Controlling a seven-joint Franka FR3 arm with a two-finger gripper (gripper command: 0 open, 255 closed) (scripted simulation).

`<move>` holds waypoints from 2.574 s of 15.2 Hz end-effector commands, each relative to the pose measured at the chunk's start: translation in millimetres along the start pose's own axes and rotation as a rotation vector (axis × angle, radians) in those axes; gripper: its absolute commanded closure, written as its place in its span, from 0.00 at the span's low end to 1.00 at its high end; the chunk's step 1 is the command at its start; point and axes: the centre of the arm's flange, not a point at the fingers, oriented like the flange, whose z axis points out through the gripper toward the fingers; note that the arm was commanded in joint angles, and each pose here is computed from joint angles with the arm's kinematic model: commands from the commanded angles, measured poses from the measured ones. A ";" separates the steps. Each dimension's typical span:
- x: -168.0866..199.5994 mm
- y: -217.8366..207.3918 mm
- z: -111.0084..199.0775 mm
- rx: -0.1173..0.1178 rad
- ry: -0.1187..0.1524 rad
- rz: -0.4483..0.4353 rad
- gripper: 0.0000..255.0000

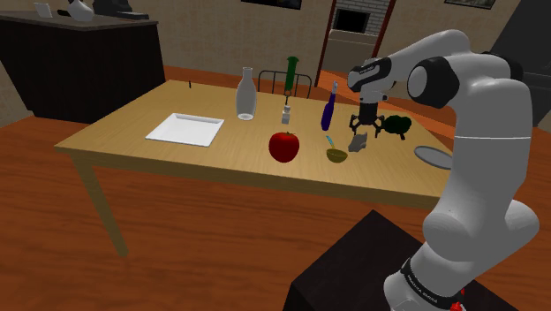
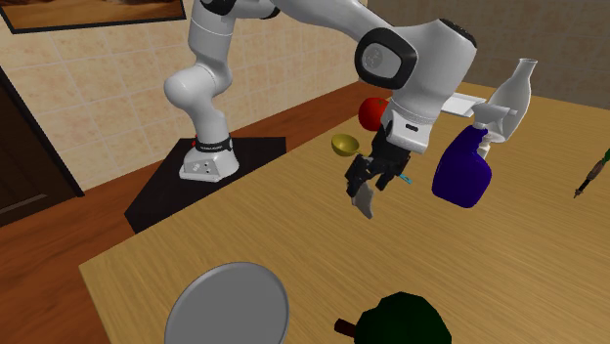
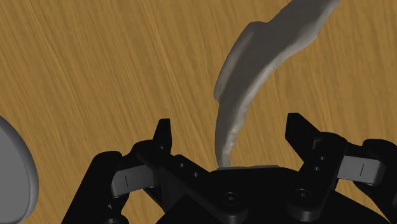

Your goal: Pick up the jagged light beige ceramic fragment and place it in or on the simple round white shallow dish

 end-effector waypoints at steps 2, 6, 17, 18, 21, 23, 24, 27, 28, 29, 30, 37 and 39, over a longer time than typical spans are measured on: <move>0.0 0.0 0.0 0.000 0.000 0.000 1.00; 0.0 0.0 0.0 0.000 0.000 0.000 1.00; -5.4 7.1 -30.3 0.000 0.000 0.000 1.00; -6.3 8.3 -35.4 0.000 0.000 0.000 1.00; -9.0 11.9 -50.6 0.000 0.000 0.000 1.00; -10.8 14.3 -60.7 0.000 0.000 0.000 1.00; -11.7 15.4 -65.8 0.000 0.000 0.000 1.00; -14.4 19.0 -81.0 0.000 0.000 0.000 1.00; -15.3 20.2 -86.0 0.000 0.000 0.000 1.00; -16.2 21.4 -91.1 0.000 0.000 0.000 1.00; -17.0 22.5 -95.9 0.000 0.000 0.000 1.00; 12.8 108.8 -81.6 0.000 0.000 0.000 1.00; 21.3 133.4 -77.6 0.000 0.000 0.000 1.00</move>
